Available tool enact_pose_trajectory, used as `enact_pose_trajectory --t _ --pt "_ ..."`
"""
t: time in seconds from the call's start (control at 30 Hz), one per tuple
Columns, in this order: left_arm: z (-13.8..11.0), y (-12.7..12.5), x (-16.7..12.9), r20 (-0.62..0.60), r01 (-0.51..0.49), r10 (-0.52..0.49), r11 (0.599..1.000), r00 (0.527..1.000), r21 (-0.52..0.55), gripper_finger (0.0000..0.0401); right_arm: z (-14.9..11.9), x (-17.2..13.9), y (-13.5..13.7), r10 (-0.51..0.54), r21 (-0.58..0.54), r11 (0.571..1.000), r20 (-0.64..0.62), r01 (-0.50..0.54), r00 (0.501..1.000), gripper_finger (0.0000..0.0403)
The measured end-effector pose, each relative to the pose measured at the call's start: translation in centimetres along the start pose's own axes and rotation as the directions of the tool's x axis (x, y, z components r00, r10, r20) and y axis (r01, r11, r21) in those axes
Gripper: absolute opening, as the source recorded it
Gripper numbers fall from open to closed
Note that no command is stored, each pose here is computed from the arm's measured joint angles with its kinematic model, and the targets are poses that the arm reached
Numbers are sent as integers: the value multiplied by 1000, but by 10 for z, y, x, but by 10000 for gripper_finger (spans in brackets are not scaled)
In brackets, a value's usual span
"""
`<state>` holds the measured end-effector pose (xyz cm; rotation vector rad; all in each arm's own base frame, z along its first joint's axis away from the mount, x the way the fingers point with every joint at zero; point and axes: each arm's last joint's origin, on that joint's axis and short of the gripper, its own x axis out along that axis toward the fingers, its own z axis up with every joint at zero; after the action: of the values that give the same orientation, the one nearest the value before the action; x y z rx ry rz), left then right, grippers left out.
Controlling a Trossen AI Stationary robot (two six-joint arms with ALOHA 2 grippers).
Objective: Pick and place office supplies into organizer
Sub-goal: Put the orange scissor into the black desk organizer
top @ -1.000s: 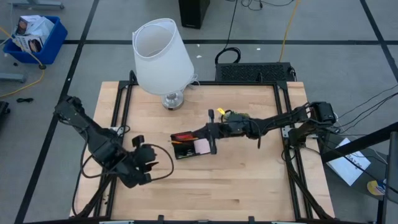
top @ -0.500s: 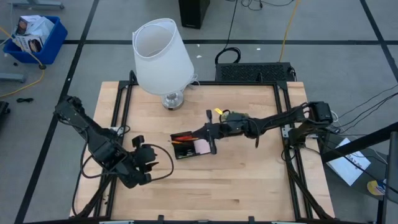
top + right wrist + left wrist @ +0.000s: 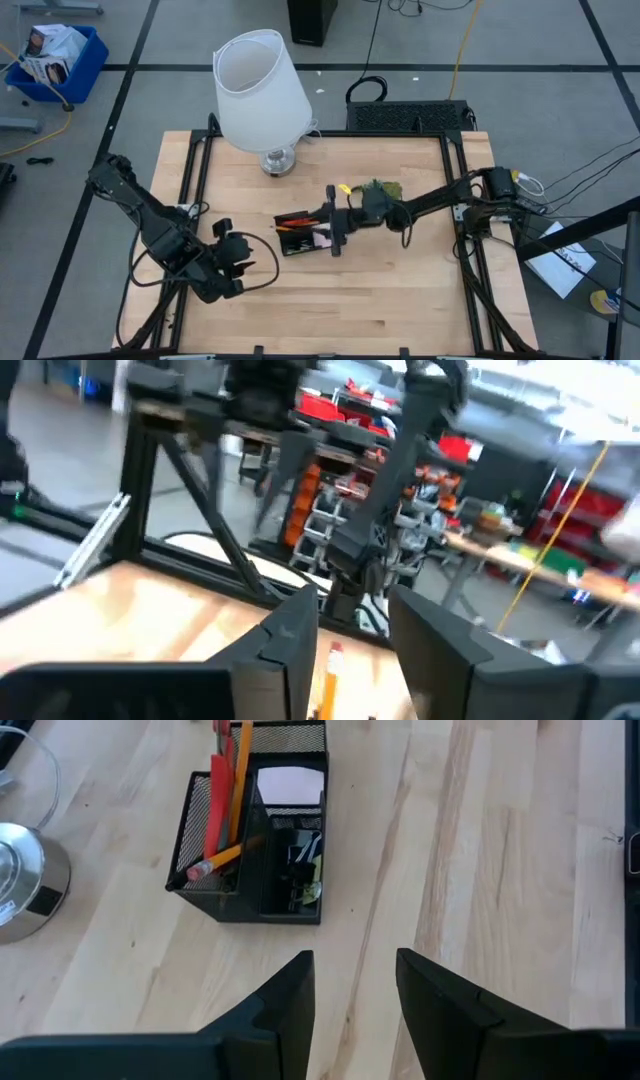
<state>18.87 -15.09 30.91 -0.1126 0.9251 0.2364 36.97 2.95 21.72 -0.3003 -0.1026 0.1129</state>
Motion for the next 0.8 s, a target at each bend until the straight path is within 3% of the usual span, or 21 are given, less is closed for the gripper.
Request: enact_pose_trajectory --t 0.1,0.23,0.4,0.8 --pt "1 -1 0 17 1 -1 1000 1000 10 147 8 -1 12 -50 -84 995 -2 50 999 122" --pt "3 -2 0 44 8 -10 1000 999 27 147 8 -2 21 -96 -110 990 -66 88 993 123" --pt "4 -3 0 50 13 -15 999 999 36 147 0 -2 16 -96 -95 992 -128 84 987 120" --pt "5 -4 0 71 14 -16 999 997 29 147 -5 -2 -1 -89 -22 996 -125 87 988 92"
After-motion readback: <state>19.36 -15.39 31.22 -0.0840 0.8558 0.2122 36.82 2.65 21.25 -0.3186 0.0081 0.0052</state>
